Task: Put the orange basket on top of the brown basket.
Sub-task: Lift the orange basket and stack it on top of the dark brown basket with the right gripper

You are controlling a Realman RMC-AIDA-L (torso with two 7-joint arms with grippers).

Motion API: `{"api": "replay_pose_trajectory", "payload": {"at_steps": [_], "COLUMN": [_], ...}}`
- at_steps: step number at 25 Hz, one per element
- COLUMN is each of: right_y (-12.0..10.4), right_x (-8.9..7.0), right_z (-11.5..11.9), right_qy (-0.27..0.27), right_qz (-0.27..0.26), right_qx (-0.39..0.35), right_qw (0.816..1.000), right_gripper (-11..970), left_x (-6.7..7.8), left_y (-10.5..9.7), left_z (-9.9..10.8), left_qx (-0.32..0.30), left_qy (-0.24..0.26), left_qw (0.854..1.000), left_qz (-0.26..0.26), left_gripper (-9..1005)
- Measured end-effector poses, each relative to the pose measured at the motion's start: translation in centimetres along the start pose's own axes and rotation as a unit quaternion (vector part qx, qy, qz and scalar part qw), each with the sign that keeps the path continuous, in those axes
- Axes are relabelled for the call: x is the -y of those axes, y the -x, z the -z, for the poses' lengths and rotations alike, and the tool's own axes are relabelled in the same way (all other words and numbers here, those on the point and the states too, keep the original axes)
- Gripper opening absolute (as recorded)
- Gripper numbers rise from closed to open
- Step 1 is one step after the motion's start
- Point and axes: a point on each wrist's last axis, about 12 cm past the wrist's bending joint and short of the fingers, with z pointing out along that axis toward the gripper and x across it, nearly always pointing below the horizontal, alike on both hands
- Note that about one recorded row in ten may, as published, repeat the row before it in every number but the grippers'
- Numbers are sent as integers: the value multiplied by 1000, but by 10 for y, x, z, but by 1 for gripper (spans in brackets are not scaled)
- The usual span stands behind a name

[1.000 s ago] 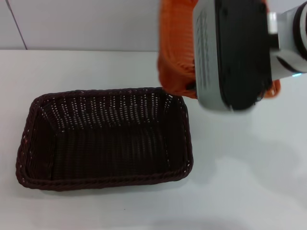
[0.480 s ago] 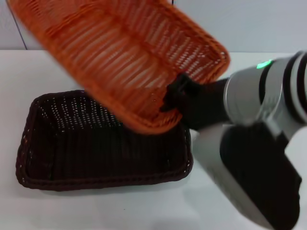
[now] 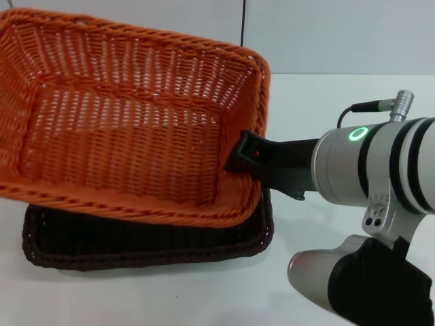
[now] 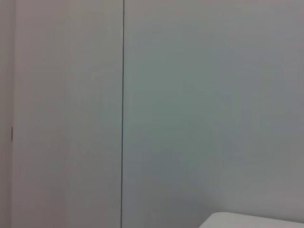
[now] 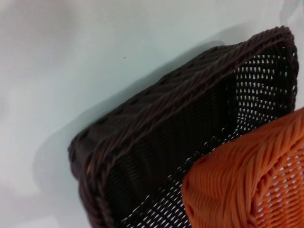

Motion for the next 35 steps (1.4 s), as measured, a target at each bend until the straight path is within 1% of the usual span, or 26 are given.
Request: {"api": "replay_pose_trajectory", "payload": {"at_steps": [2,3,4,5,8,11,15,16,20,23,25,31,35], "right_y": [0,1,1,3,5,8,14,17,23,26,30,37,42], "right_x": [-4,-8,-8,-10,-12,-13,-14,-15,-14,-19,-24,-27,-26], "right_z": [-4,-9,-9,-15,-19,-20,-19,-17,-12,-6,-3,-2,-2], "right_qy": [8,13,13,14,13,8,9,7,6,16,24,26,17], "right_qz": [1,5,5,10,11,-3,-18,-36,-57,-63,-71,-74,-72], "right_qx": [-6,-12,-12,-17,-20,-16,-10,-6,-1,-1,0,7,13], "right_qw": [1000,1000,1000,1000,1000,1000,1000,999,998,998,997,997,997], "right_gripper": [177,178,179,179,182,184,187,188,191,193,195,381,562], "left_x": [2,3,3,3,3,4,4,4,5,5,5,7,8], "left_y": [-1,-1,-1,-1,-1,-1,-1,-1,-1,0,0,0,0], "left_z": [2,2,2,2,2,1,1,1,-1,-3,-4,-9,-11], "left_qx": [-3,-4,-4,-4,-4,-5,-5,-5,-5,-4,-3,-3,-5], "left_qy": [0,-1,-1,-1,-1,-1,-1,-2,-1,-1,-1,-3,-6], "left_qw": [1000,1000,1000,1000,1000,1000,1000,1000,1000,1000,1000,1000,1000], "left_qz": [5,6,6,5,5,6,7,7,9,9,10,6,4], "left_gripper": [668,668,668,668,668,668,668,668,668,668,668,668,668]}}
